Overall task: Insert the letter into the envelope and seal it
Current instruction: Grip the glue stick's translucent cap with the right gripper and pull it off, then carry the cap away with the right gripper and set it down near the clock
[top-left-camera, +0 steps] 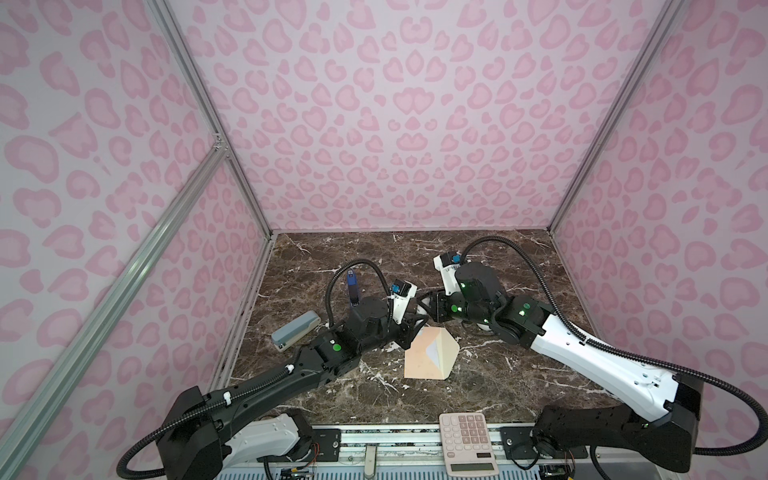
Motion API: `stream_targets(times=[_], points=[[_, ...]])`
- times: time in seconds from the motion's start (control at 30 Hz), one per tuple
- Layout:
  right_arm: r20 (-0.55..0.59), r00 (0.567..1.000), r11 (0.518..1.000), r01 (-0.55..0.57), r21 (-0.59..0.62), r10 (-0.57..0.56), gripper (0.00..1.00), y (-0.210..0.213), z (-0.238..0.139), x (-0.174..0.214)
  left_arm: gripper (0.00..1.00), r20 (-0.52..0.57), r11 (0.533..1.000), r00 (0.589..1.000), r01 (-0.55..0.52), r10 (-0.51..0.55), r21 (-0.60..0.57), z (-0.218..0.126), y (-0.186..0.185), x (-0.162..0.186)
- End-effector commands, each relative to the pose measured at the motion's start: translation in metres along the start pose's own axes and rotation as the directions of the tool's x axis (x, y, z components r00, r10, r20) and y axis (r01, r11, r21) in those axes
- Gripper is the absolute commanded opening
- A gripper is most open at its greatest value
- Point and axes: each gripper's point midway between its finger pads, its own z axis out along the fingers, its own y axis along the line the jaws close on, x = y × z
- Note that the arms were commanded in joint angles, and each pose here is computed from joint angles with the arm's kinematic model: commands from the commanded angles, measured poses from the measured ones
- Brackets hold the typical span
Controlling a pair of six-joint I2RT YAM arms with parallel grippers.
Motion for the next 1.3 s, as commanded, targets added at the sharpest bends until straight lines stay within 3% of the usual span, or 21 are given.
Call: stream_targets(times=[0.0, 0.63, 0.9, 1.07, 1.27], points=[[0.096, 0.995, 0.999, 0.016, -0.033, -0.013, 0.20, 0.010, -0.005, -0.024, 0.22, -0.065, 1.000, 0.998, 0.008, -0.010, -0.023, 0.002, 0.006, 0.018], [0.143, 0.990, 0.999, 0.005, -0.039, 0.000, 0.20, 0.002, -0.023, -0.050, 0.22, -0.093, 0.999, 0.996, 0.009, -0.012, -0.034, 0.000, 0.010, 0.026], [0.224, 0.975, 0.990, -0.047, 0.132, 0.016, 0.20, -0.078, -0.051, -0.080, 0.22, -0.056, 1.000, 0.998, -0.002, 0.001, -0.029, -0.015, 0.005, 0.016], [0.189, 0.982, 0.955, -0.070, 0.288, 0.015, 0.20, -0.138, -0.026, -0.064, 0.22, -0.016, 1.000, 1.000, -0.009, 0.008, -0.018, -0.028, -0.001, 0.003], [0.136, 0.990, 0.916, -0.078, 0.395, 0.025, 0.22, -0.183, 0.023, -0.039, 0.22, 0.021, 1.000, 1.000, -0.012, 0.012, -0.013, -0.043, -0.006, -0.008]])
